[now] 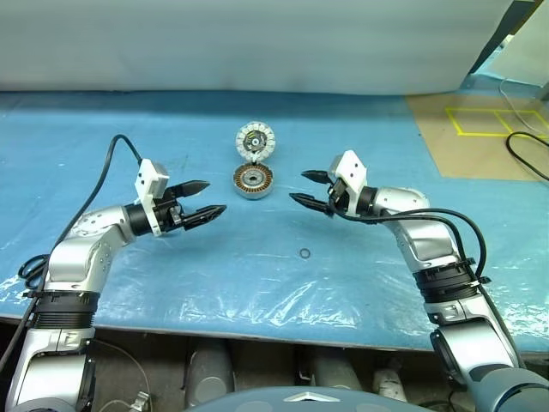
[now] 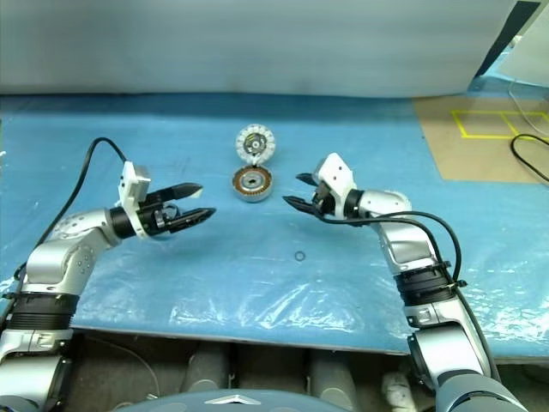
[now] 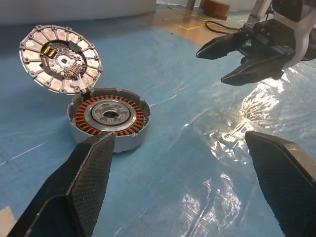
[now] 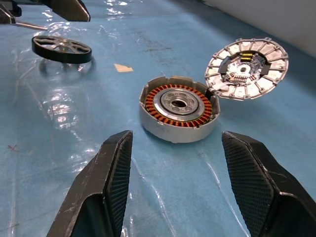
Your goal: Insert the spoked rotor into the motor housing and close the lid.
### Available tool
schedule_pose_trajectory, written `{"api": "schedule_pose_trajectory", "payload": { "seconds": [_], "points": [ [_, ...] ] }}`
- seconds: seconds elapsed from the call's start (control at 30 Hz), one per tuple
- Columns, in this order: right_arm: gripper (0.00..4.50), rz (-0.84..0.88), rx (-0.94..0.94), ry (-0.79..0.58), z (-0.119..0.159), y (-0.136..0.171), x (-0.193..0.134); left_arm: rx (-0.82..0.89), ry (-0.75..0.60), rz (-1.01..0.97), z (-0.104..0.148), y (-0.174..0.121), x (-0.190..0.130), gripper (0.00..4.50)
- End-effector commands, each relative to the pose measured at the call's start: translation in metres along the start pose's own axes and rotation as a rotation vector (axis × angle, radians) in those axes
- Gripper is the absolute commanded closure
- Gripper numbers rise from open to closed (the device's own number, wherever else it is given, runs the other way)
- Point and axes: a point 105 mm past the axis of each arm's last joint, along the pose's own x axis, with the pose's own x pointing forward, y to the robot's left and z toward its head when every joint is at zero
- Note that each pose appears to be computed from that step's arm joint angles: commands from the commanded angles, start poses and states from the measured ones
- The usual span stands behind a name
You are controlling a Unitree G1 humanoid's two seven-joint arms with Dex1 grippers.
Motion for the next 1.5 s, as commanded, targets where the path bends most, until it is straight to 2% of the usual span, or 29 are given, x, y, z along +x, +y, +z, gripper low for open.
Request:
{"api": "schedule_pose_trajectory", "payload": {
  "seconds": [0.03,0.27,0.37,0.47,0.63,0.77,0.9,1.0,1.13,1.17,1.2,1.23,1.5],
  "points": [
    [1.51,0.009,-0.069,-0.039,0.020,-0.006,0.000,0.035,-0.022,-0.028,0.012,-0.008,0.005,0.05],
    [1.51,0.034,-0.105,-0.036,0.031,-0.014,0.010,0.027,-0.026,-0.034,0.012,-0.013,0.006,0.05],
    [1.51,0.078,-0.178,-0.013,0.044,-0.015,0.029,0.026,-0.020,-0.031,0.012,-0.012,0.005,0.05],
    [1.51,0.153,-0.206,-0.013,0.069,-0.018,0.048,0.032,-0.017,-0.029,0.013,-0.009,0.004,0.05],
    [1.51,0.283,-0.311,0.098,0.086,-0.018,0.074,0.042,-0.017,-0.018,0.011,-0.006,0.005,0.05],
    [1.51,0.343,-0.375,0.200,0.084,-0.017,0.090,0.033,-0.030,-0.001,0.008,-0.009,0.004,0.05],
    [1.51,0.387,-0.456,0.339,0.067,-0.013,0.102,0.022,-0.038,0.035,0.003,-0.010,-0.002,0.05],
    [1.51,0.411,-0.467,0.364,0.064,-0.008,0.108,0.013,-0.048,0.061,0.000,-0.013,-0.006,0.05],
    [0.64,0.431,-0.521,0.411,0.056,-0.006,0.110,0.003,-0.052,0.091,-0.005,-0.018,-0.011,0.00],
    [0.59,0.422,-0.523,0.419,0.055,-0.006,0.111,0.000,-0.053,0.100,-0.006,-0.019,-0.012,0.00],
    [0.18,0.400,-0.529,0.430,0.053,-0.007,0.114,-0.002,-0.055,0.109,-0.008,-0.020,-0.013,0.00],
    [0.05,0.393,-0.537,0.440,0.050,-0.006,0.115,-0.004,-0.055,0.120,-0.009,-0.021,-0.015,0.00],
    [0.02,0.334,-0.543,0.465,0.043,-0.005,0.123,-0.014,-0.056,0.140,-0.013,-0.027,-0.015,0.00]
  ]
}}
